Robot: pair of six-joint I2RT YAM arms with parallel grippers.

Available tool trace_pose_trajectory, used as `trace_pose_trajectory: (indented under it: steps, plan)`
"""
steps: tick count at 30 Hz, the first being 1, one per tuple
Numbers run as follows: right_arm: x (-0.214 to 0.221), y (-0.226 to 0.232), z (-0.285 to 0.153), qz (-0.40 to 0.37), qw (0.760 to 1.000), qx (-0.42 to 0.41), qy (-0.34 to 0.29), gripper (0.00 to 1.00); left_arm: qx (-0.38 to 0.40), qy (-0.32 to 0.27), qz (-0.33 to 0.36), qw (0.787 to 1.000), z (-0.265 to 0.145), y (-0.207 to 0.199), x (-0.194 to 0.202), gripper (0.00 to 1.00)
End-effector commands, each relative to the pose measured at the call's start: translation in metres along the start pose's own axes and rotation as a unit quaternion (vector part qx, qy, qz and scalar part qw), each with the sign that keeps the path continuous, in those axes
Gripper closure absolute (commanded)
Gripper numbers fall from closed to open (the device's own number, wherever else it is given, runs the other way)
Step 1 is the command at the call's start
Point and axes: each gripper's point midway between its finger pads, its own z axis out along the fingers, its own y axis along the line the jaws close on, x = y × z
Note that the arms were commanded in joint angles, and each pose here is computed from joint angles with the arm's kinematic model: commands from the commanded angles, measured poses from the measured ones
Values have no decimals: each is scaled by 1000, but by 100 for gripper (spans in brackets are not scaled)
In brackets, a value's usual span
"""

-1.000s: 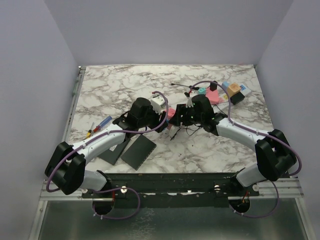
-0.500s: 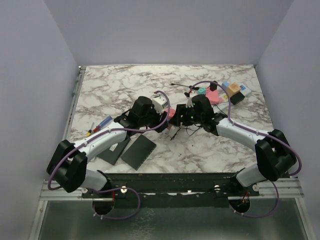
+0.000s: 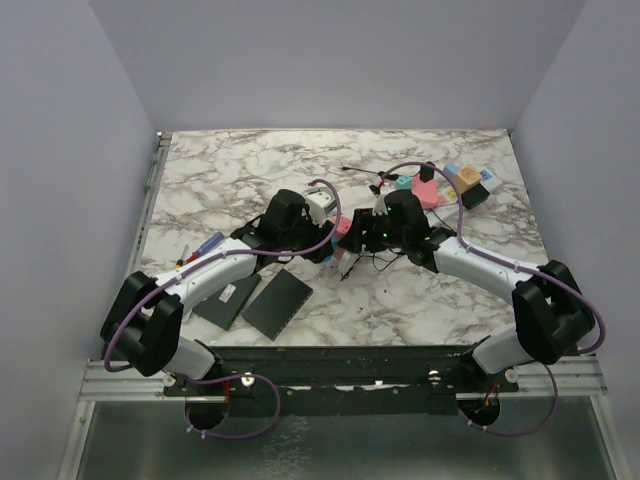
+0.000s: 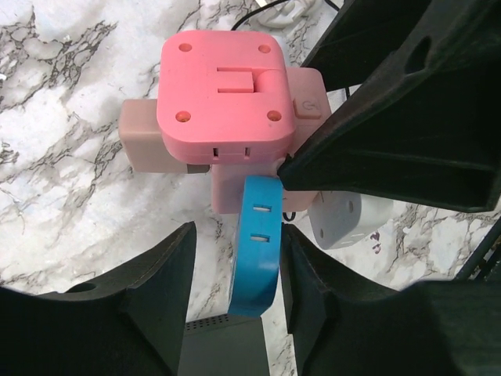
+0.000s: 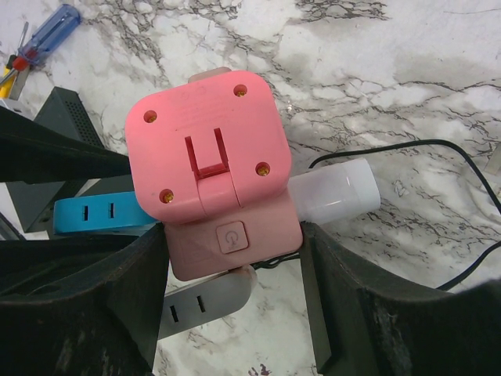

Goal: Pull the plug off the socket
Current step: Remove the plug from the socket.

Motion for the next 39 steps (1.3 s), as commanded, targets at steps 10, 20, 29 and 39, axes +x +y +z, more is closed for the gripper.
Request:
trace_pose_trajectory:
  steps: [10,20,29,39]
  plan:
    - [-31,11,-14,-3,998,-5,-65,76,45,6,-8,999,-3,-9,-6,61]
    - [-33,13,-11,5,998,-7,-67,80,68,17,-15,997,1,-17,-2,86]
    - [-34,13,-8,-1,998,1,-67,86,41,15,-28,999,4,-7,-2,100]
    - [-28,10,5,13,996,63,-62,100,35,7,-50,998,8,-6,-4,100]
